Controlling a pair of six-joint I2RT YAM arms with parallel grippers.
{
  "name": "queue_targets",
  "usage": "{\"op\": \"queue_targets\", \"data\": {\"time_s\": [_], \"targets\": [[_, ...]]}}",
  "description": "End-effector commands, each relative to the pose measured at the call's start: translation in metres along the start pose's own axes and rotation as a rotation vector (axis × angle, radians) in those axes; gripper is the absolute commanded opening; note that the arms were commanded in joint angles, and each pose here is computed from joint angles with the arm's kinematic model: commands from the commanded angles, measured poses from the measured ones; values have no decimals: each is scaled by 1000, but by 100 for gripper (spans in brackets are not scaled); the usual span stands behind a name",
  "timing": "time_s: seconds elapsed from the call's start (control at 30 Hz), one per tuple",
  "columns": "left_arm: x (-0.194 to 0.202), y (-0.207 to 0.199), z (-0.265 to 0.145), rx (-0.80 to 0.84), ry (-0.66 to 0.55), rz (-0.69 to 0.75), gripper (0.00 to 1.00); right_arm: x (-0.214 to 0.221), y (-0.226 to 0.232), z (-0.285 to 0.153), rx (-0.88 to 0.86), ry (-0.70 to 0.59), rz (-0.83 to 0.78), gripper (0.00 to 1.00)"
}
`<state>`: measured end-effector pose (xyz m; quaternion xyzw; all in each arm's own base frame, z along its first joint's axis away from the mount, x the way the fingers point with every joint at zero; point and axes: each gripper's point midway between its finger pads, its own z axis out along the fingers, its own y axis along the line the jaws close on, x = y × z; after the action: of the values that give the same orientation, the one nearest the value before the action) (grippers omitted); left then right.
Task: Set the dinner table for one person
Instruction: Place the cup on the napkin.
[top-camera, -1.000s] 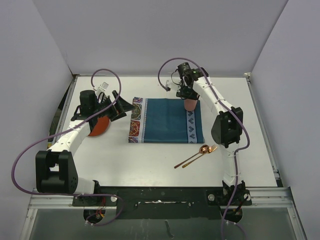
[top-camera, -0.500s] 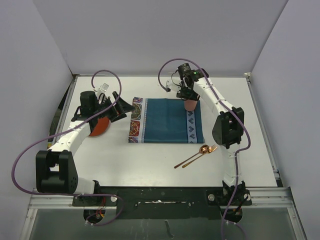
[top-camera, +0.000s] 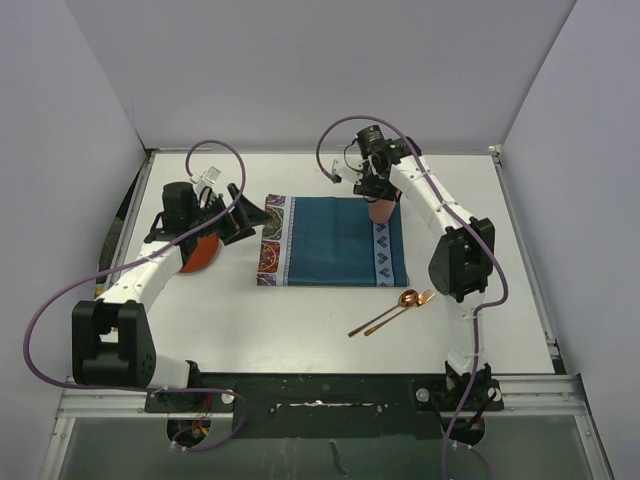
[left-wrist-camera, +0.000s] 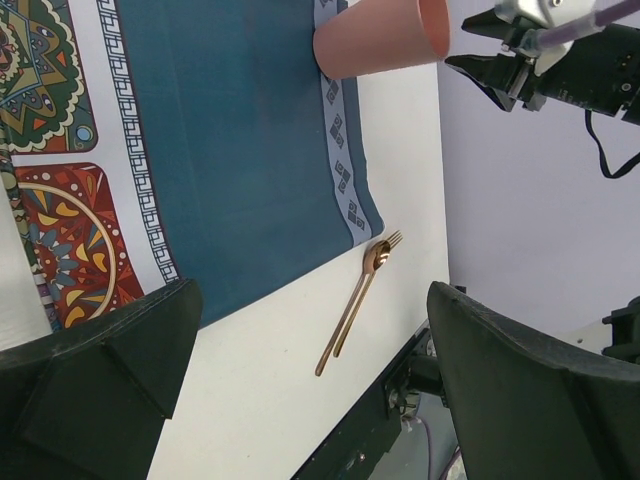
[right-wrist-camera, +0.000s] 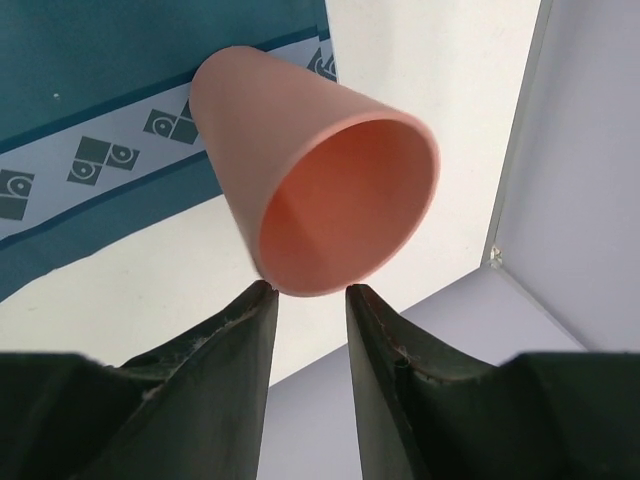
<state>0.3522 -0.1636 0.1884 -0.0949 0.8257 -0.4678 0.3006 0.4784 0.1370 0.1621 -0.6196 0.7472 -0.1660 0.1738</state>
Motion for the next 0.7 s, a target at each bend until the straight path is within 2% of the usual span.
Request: {"op": "queue_targets", "data": {"time_s": [0.0,0.23,0.33,0.4,0.5,0.57,0.6,0.67], "targets": [[-12,-23,-1,66,-32,67,98,2,-11,-46,82,-50,33,35],[-13,-27,0,67,-33,79,98,8,-5,-58,85,-60,49,35],[-19,-19,-3,-4,-35,108,98,9,-8,-64,107,-70,57,35],[-40,-4,-15,-178,-77,141,98,9,-14,-72,141,-78,68,35],[-74,41,-55,-580,-165,217,98,13,-30,-87,215,-102,107,35],[-93,66,-80,-750,-212,235,98,14,-34,-95,232,-128,147,35],[-100,80,-92,-806,-233,208,98,14,-33,-95,230,-141,168,35],[-106,110,-115,-849,-281,51,98,14,-31,-93,229,-163,187,35]]}}
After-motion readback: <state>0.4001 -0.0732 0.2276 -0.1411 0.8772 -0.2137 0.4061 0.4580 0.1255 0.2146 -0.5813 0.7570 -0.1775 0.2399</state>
